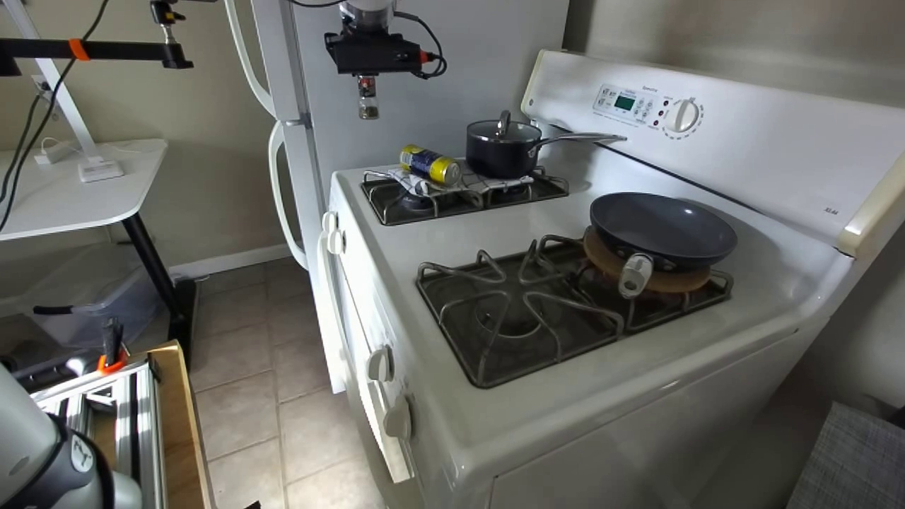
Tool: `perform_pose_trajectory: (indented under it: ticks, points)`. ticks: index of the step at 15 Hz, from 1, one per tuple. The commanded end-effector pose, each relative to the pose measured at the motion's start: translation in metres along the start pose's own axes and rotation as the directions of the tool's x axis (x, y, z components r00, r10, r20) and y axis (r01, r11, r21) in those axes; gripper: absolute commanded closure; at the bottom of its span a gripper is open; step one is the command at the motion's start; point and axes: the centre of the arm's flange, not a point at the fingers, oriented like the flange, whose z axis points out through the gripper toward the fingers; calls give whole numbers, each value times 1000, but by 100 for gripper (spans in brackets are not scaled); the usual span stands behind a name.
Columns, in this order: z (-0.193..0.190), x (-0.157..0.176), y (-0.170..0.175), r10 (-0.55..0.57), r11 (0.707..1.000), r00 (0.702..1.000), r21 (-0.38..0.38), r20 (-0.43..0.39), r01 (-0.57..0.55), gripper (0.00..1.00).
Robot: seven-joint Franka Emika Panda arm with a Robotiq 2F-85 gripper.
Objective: Shift the spice bottle to the bottom-left corner of the stove
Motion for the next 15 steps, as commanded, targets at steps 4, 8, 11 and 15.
perform_pose_trajectory:
  ticks: [4, 8, 11, 15]
  points:
    - [26, -39, -5, -6, 1000, 1000, 28, -13, 7, 82]
    - [50, -50, -3, -7, 1000, 1000, -1, 17, 7, 82]
    - [64, -54, 0, -12, 998, 999, -57, 45, 15, 82]
    - [80, -57, -2, -37, 996, 998, -75, 54, 41, 82]
